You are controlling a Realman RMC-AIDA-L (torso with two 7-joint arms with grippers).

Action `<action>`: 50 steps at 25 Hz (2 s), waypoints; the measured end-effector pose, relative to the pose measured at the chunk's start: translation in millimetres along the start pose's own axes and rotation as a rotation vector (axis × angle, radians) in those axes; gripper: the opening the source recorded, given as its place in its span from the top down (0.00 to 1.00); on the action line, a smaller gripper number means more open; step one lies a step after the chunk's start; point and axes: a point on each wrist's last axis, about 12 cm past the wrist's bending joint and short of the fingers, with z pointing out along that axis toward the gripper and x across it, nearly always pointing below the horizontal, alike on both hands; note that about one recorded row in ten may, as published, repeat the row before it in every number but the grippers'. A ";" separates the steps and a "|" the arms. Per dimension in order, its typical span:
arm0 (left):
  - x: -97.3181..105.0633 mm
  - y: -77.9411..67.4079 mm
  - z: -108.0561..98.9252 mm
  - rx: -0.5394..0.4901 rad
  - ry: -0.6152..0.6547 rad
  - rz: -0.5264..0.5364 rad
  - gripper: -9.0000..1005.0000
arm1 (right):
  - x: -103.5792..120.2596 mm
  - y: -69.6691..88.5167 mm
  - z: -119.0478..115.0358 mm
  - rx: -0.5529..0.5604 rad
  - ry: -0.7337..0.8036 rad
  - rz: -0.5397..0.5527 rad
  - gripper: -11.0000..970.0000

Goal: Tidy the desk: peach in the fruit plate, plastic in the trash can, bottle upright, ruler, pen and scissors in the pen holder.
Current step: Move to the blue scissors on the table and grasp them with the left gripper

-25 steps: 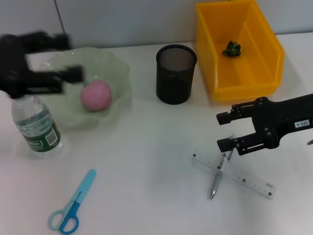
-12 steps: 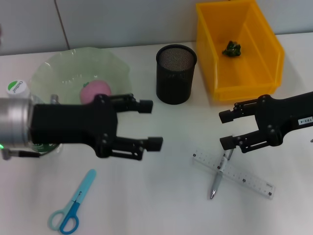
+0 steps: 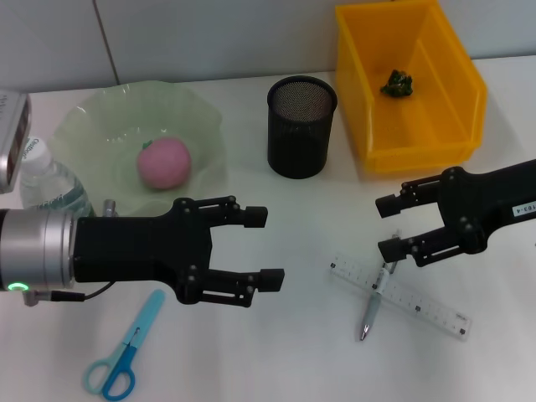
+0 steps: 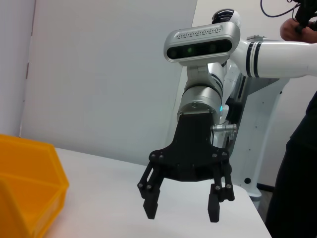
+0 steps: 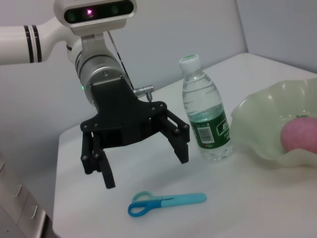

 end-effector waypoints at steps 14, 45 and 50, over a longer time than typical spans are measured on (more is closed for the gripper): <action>-62.6 -7.5 -14.7 -0.012 0.434 -0.078 0.14 | 6.2 3.5 -0.1 -0.019 0.008 0.009 0.21; -96.2 -3.2 47.8 -0.331 1.157 -0.399 0.14 | 1.2 1.7 1.2 -0.017 0.065 -0.070 0.21; -92.4 0.7 47.8 -0.368 1.146 -0.469 0.14 | 0.7 1.7 4.3 -0.023 0.078 -0.082 0.21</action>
